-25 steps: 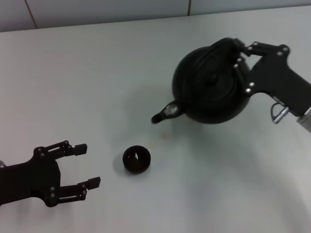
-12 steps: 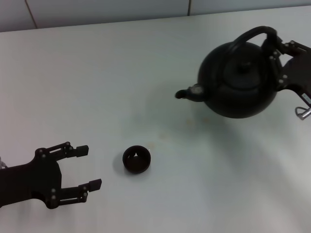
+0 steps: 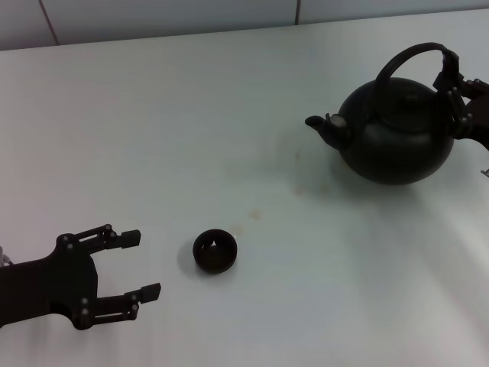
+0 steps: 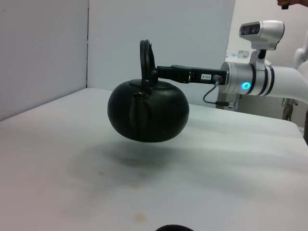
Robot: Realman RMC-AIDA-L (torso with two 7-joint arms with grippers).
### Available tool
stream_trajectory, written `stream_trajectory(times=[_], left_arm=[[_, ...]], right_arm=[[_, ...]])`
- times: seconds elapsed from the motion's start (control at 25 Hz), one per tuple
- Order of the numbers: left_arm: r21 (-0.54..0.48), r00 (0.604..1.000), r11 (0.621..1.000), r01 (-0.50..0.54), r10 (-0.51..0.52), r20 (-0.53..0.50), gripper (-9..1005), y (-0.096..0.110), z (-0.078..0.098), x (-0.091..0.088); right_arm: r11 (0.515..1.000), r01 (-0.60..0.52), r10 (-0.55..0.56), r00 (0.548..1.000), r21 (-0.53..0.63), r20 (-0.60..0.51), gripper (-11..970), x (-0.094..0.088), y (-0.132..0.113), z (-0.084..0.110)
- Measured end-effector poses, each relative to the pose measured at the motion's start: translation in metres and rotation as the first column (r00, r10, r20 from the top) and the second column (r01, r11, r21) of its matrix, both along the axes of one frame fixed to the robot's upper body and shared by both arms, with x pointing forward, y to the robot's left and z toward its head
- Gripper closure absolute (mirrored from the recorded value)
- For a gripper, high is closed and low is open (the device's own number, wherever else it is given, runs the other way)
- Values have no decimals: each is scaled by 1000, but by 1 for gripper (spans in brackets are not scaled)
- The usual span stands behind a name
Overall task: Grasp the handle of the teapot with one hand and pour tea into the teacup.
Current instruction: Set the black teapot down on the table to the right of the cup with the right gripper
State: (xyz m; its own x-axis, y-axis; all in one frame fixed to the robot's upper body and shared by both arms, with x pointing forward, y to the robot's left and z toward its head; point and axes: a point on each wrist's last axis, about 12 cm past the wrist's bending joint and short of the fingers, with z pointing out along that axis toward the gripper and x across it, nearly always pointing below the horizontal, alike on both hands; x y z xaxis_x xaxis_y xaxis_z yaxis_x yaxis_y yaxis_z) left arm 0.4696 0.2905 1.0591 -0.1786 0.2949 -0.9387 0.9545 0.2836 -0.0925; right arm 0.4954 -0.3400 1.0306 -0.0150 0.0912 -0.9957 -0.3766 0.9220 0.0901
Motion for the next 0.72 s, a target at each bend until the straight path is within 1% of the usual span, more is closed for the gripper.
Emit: stream_trajectory(times=[0.32,0.72], left_arm=[[0,1000,1000,-2,2,-3,183,0,-1,-1],[-1,1000,1000,-2,2,-4,183,0,-1,-1]], right_arm=[[1000,0,0,1000,-6,-4,867,2,1,0],[1000,-1,0,1000,-23,-27,868,11,4,-1]])
